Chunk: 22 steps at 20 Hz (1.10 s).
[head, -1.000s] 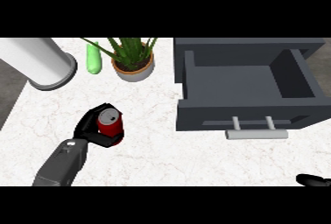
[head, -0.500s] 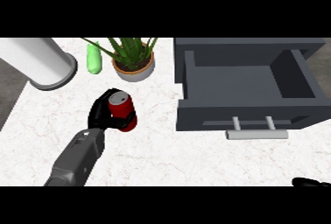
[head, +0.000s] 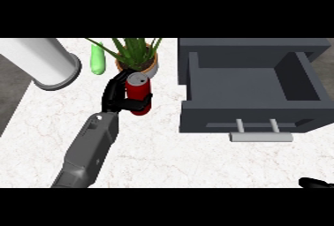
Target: Pick up the can, place it into the drawer and close the drawer
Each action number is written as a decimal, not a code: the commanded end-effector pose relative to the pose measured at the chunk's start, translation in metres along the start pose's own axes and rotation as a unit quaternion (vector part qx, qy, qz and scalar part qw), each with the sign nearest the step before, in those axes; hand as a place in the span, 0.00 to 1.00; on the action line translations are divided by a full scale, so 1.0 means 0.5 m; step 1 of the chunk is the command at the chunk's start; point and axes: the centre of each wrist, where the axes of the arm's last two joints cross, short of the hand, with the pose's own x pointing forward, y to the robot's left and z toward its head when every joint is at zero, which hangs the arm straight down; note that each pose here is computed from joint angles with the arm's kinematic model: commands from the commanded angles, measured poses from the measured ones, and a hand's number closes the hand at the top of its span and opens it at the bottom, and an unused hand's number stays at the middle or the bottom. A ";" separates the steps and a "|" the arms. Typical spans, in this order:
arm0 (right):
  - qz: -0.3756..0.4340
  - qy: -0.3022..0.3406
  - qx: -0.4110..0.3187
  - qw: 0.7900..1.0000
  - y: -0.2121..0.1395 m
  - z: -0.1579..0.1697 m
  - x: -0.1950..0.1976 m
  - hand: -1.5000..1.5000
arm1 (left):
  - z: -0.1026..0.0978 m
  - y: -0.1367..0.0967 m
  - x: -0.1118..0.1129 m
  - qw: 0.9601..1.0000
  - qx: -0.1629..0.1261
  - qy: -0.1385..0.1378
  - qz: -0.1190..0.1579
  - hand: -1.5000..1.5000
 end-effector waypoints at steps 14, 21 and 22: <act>0.013 0.003 0.003 1.000 -0.009 -0.027 0.028 0.00 | -0.094 -0.229 0.358 0.998 -0.050 -0.035 -0.025 1.00; -0.002 -0.011 0.001 1.000 0.012 -0.005 0.018 0.00 | -0.137 -0.311 0.464 0.996 -0.063 -0.033 -0.046 1.00; -0.003 -0.002 -0.005 1.000 -0.011 0.014 0.021 0.00 | -0.122 -0.301 0.455 0.996 -0.056 -0.038 -0.050 1.00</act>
